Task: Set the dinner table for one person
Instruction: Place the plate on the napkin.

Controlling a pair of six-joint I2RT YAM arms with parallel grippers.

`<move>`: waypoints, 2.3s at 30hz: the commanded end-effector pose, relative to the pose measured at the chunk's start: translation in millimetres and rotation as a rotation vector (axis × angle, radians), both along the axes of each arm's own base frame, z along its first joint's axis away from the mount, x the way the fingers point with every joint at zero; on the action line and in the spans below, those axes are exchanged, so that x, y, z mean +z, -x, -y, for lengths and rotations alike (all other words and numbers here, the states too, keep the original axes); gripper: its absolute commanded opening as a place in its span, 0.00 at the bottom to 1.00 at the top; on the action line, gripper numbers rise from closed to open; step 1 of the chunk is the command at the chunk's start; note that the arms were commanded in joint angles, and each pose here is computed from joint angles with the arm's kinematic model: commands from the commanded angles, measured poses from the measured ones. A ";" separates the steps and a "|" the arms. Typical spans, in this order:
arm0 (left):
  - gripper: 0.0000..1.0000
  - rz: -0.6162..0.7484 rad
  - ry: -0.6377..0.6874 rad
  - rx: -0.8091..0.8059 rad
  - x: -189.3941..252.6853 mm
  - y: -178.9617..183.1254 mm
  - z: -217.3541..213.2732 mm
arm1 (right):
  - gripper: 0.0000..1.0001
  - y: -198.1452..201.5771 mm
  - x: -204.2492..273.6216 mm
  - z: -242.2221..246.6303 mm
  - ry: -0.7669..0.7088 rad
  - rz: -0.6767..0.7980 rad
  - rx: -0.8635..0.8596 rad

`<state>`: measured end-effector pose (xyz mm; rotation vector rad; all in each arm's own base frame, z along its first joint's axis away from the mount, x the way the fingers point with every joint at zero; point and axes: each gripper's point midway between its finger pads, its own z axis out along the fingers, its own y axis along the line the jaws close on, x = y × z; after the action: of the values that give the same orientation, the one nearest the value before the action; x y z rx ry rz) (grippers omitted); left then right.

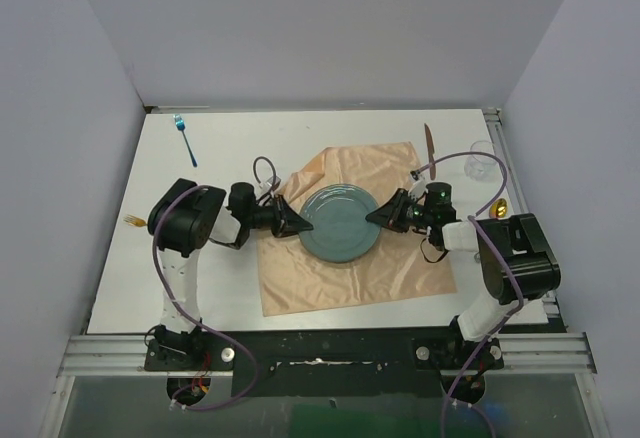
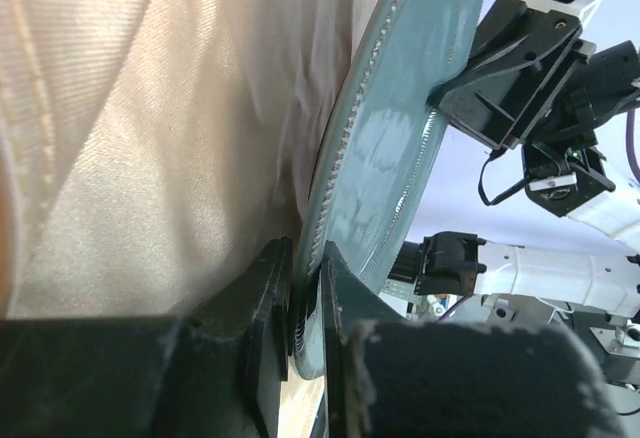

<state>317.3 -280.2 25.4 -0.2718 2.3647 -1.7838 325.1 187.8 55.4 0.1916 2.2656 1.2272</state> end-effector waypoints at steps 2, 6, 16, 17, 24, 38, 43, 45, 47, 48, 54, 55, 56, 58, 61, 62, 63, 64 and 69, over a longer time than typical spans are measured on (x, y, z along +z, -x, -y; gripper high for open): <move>0.00 0.134 0.103 -0.025 38.8 -22.8 20.0 | 0.00 -8.8 6.9 -9.0 0.013 0.110 0.068; 0.00 0.131 0.097 -0.031 36.1 -27.6 22.6 | 0.00 -9.2 -4.0 -1.2 0.030 0.086 0.045; 0.00 0.134 -0.005 -0.050 18.0 -38.5 27.4 | 0.00 -8.7 -25.5 17.5 0.118 0.033 0.000; 0.00 0.132 -0.013 -0.050 16.4 -39.0 27.3 | 0.00 -9.1 -27.4 18.9 0.128 0.029 -0.005; 0.00 0.126 -0.059 -0.052 10.0 -41.5 25.7 | 0.00 -4.4 -42.5 25.2 0.156 -0.010 -0.012; 0.24 0.115 -0.108 -0.050 -2.1 -42.3 21.8 | 0.00 -2.1 -59.7 45.9 0.167 -0.048 -0.054; 0.32 0.106 -0.119 -0.040 -8.0 -42.9 18.5 | 0.11 -1.7 -65.4 51.3 0.165 -0.061 -0.065; 0.33 0.103 -0.122 -0.038 -9.5 -42.6 17.2 | 0.18 -2.0 -67.4 53.8 0.164 -0.067 -0.073; 0.34 0.100 -0.127 -0.033 -11.3 -42.7 15.0 | 0.22 -2.7 -68.1 56.1 0.160 -0.071 -0.084; 0.34 0.096 -0.130 -0.030 -12.6 -42.8 13.6 | 0.25 -3.0 -68.0 57.3 0.159 -0.070 -0.090; 0.34 0.089 -0.153 -0.008 -17.3 -44.1 4.0 | 0.35 -4.7 -64.3 67.8 0.184 -0.067 -0.131; 0.34 0.088 -0.157 -0.004 -18.1 -44.3 2.0 | 0.36 -5.1 -63.2 70.3 0.193 -0.065 -0.138; 0.34 0.085 -0.163 0.002 -18.8 -44.5 0.0 | 0.37 -5.7 -62.2 72.5 0.204 -0.062 -0.144; 0.34 0.087 -0.174 0.011 -18.8 -46.2 -4.2 | 0.39 -6.9 -59.6 77.4 0.221 -0.056 -0.156; 0.34 0.089 -0.200 0.011 -20.6 -48.0 -7.5 | 0.39 -6.8 -56.6 81.3 0.226 -0.053 -0.167; 0.34 0.091 -0.211 0.009 -21.5 -48.6 -8.3 | 0.39 -7.0 -55.6 82.5 0.226 -0.051 -0.171; 0.34 0.091 -0.222 0.009 -22.4 -49.2 -9.0 | 0.40 -7.5 -54.2 83.3 0.226 -0.047 -0.174; 0.34 0.087 -0.233 0.008 -23.3 -48.7 -10.0 | 0.40 -7.4 -53.4 84.2 0.226 -0.046 -0.176; 0.34 0.088 -0.288 0.008 -27.8 -49.5 -16.9 | 0.40 -8.2 -50.6 89.3 0.234 -0.041 -0.189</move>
<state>351.7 -291.1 22.7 -0.0959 2.4458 -1.6295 340.0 122.4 23.7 0.2797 2.2856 1.0190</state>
